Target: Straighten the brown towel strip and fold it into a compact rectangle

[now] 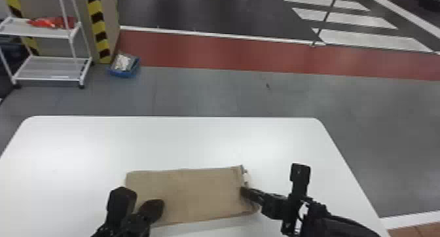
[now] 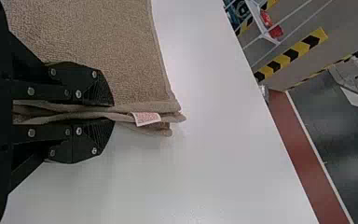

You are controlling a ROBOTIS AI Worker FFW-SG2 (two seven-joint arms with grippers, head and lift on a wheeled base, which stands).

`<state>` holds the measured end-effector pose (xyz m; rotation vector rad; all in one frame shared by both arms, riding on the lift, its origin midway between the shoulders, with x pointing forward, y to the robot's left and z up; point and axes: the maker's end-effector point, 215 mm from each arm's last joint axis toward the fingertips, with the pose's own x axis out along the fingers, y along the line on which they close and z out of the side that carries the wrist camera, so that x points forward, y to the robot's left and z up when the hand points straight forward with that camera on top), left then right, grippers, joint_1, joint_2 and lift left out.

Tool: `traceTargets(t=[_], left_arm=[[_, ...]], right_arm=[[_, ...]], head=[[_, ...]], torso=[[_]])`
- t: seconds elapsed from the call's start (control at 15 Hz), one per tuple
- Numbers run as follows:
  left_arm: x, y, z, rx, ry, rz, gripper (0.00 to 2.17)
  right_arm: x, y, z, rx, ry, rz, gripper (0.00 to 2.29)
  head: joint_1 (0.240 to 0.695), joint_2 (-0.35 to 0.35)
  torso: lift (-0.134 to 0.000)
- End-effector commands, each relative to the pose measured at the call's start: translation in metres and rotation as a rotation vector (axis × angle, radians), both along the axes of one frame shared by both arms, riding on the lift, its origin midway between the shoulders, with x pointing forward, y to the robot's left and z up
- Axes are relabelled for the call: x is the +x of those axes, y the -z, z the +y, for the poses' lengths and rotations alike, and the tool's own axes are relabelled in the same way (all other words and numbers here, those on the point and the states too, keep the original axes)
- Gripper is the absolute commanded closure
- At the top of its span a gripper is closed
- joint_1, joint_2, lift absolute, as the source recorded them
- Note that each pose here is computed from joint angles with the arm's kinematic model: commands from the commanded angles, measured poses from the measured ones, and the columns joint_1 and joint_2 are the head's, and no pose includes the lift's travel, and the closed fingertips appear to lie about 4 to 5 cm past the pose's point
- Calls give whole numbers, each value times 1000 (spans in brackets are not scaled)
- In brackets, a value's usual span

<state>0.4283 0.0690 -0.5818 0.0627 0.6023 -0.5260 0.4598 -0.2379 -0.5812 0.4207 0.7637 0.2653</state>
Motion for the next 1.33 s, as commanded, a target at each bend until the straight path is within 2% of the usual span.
traceTargets(t=[0.0,0.2,0.53,0.73,0.93,1.13,1.27], left_arm=[[-4,8,-2,14,4,10,1723],[-3,8,-1,21,0,8,1723],[-7,11,-10,10,6,15,1723],[-10,12,-23,-3,26,14,1723],[-14,0,-38,-69,39,8,1723],[-16,-42,5,-112,-5,-46,1720],[-17,-53,39,-113,-41,-46,1720]], right_arm=[[-2,-3,4,26,-11,4,1237],[0,-16,11,61,-19,-21,1298],[3,-67,34,163,-49,-104,1298],[2,-93,78,242,-109,-123,1298],[5,-100,122,247,-164,-138,1298],[8,-102,121,234,-153,-142,1298],[6,-109,118,237,-150,-146,1298]], head=[[695,-210],[695,-207],[695,-195],[695,-178],[695,-147],[695,-104],[695,-76]], torso=[[0],[0],[0],[0],[0],[0],[0]])
